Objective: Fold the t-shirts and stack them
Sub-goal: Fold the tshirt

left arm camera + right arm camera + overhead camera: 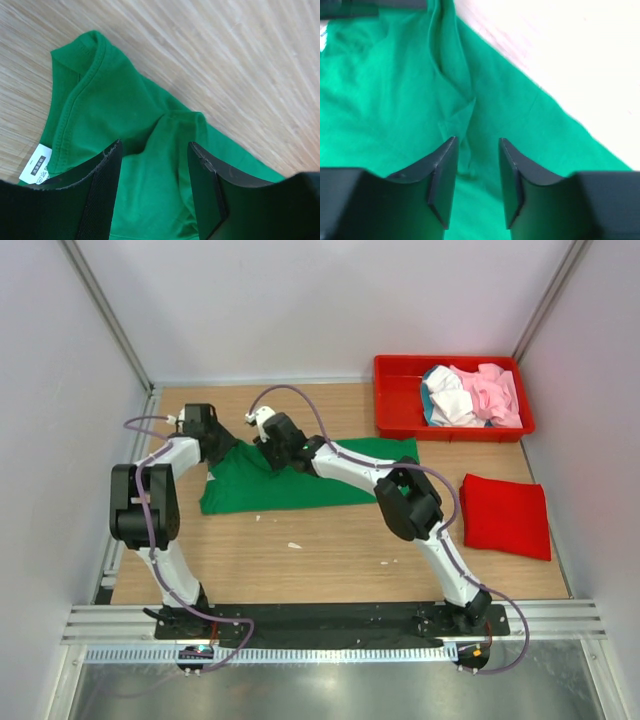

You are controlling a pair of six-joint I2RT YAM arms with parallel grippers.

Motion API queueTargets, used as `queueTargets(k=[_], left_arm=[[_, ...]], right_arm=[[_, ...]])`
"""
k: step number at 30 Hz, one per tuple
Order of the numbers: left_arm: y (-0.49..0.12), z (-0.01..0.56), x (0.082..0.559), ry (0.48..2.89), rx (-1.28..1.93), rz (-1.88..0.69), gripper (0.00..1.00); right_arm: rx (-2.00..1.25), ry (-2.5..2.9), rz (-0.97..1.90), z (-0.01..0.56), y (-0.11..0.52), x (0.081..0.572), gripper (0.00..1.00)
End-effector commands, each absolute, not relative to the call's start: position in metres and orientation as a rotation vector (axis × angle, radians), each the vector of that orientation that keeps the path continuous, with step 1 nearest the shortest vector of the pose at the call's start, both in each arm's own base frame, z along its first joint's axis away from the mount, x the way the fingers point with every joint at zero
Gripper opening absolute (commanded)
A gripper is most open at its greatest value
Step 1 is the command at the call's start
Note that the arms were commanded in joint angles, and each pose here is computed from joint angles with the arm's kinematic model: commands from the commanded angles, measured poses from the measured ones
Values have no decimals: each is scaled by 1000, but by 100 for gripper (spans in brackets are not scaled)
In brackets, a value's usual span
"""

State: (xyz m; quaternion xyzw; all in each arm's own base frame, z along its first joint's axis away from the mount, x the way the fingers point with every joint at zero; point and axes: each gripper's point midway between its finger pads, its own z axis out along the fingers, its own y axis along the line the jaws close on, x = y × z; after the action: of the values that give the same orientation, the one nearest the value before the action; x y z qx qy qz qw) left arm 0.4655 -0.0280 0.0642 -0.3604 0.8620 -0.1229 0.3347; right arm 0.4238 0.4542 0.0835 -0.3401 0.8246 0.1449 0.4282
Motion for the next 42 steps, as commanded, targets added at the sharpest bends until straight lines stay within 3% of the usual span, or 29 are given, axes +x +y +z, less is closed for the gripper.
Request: queueTargets(k=[1, 11, 17, 19, 20, 23, 28, 35, 36, 39, 40, 42], left_arm=[[-27, 84, 489, 2174, -919, -365, 56], [-27, 87, 503, 2154, -926, -375, 57], [-30, 87, 505, 2150, -929, -396, 61], [-32, 88, 505, 2149, -924, -408, 63], [-32, 88, 505, 2148, -923, -408, 64], [-31, 90, 505, 2145, -917, -408, 67], [-39, 91, 506, 2164, -886, -457, 69], [-40, 88, 504, 2180, -859, -448, 69], [-39, 86, 503, 2185, -855, -444, 69], [-40, 85, 504, 2192, -839, -445, 69], [-40, 84, 504, 2194, -838, -446, 69], [-44, 84, 505, 2200, -824, -467, 69]], right_arm=[[-872, 2014, 336, 85, 465, 438, 32], [-699, 2031, 442, 98, 442, 467, 1], [-631, 2025, 498, 118, 427, 474, 1], [-653, 2020, 539, 125, 430, 469, 9], [-664, 2018, 550, 128, 430, 466, 30], [-746, 1999, 642, 133, 438, 449, 53], [-814, 1986, 757, 128, 455, 425, 59], [-849, 2061, 683, 84, 468, 424, 58], [-840, 2058, 669, 86, 468, 427, 58], [-794, 2061, 597, 83, 463, 439, 39], [-790, 2050, 584, 86, 461, 442, 26], [-771, 2030, 560, 92, 459, 448, 18]])
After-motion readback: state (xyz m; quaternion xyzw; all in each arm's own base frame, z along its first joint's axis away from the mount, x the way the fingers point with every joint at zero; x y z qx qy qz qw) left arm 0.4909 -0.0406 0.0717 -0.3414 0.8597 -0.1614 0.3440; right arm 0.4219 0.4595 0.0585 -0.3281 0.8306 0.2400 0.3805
